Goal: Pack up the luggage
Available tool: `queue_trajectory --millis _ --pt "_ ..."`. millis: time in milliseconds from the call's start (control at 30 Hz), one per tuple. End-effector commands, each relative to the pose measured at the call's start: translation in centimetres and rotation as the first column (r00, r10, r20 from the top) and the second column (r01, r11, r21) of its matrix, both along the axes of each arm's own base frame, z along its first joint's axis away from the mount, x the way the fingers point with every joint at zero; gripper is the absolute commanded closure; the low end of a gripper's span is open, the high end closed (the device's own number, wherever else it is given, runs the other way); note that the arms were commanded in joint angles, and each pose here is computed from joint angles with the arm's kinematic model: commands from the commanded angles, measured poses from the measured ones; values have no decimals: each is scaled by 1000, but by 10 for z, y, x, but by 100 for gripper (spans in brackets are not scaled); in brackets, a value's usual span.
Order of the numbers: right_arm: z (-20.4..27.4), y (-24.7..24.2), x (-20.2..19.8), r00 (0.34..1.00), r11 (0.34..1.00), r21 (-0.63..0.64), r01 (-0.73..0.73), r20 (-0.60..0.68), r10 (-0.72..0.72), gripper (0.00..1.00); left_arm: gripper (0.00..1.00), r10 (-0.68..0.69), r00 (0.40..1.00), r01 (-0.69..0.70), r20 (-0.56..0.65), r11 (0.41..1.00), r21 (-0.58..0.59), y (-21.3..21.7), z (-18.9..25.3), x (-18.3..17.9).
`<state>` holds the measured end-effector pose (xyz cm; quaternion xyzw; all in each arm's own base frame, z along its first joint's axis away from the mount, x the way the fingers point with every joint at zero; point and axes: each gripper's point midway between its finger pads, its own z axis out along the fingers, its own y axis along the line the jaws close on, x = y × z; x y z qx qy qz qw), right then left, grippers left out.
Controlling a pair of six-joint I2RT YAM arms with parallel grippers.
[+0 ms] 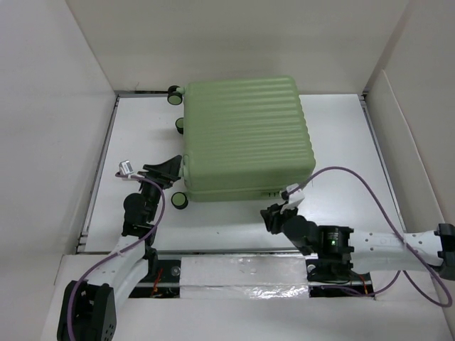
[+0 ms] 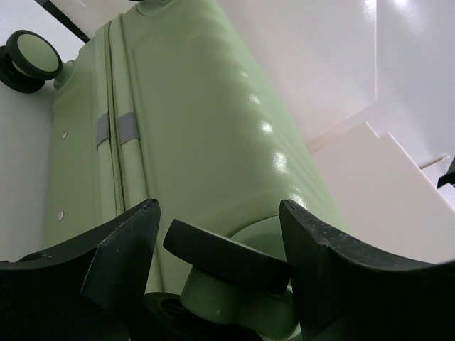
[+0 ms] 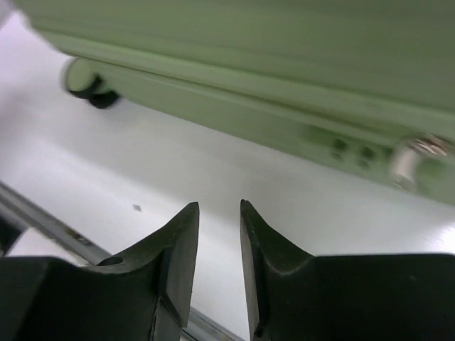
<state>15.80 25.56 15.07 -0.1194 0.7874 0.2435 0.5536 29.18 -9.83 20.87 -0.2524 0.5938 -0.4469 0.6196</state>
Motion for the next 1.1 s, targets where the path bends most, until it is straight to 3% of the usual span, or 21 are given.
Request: queue_trajectory --millis 0,300,567,767,900,1067 --pt "-21 -48 12 985 984 -63 164 -37 -167 63 100 -186 982 183 18 978 103 -34 -3 -15" --pt "-8 -79 61 966 955 -140 260 26 -259 58 100 -175 984 171 21 978 121 -32 2 -14" --pt "12 -81 92 956 951 -110 287 97 -278 57 100 -176 984 173 14 977 124 -32 -1 -14" --pt "19 -58 88 981 977 -117 180 94 -170 57 100 -179 984 176 12 976 126 -33 -3 -16" --pt "14 -57 77 983 978 -109 177 64 -171 57 100 -178 984 174 16 977 126 -32 -2 -18" --pt "16 -56 73 983 984 -49 173 70 -169 45 100 -182 983 179 16 976 126 -33 -3 -18"
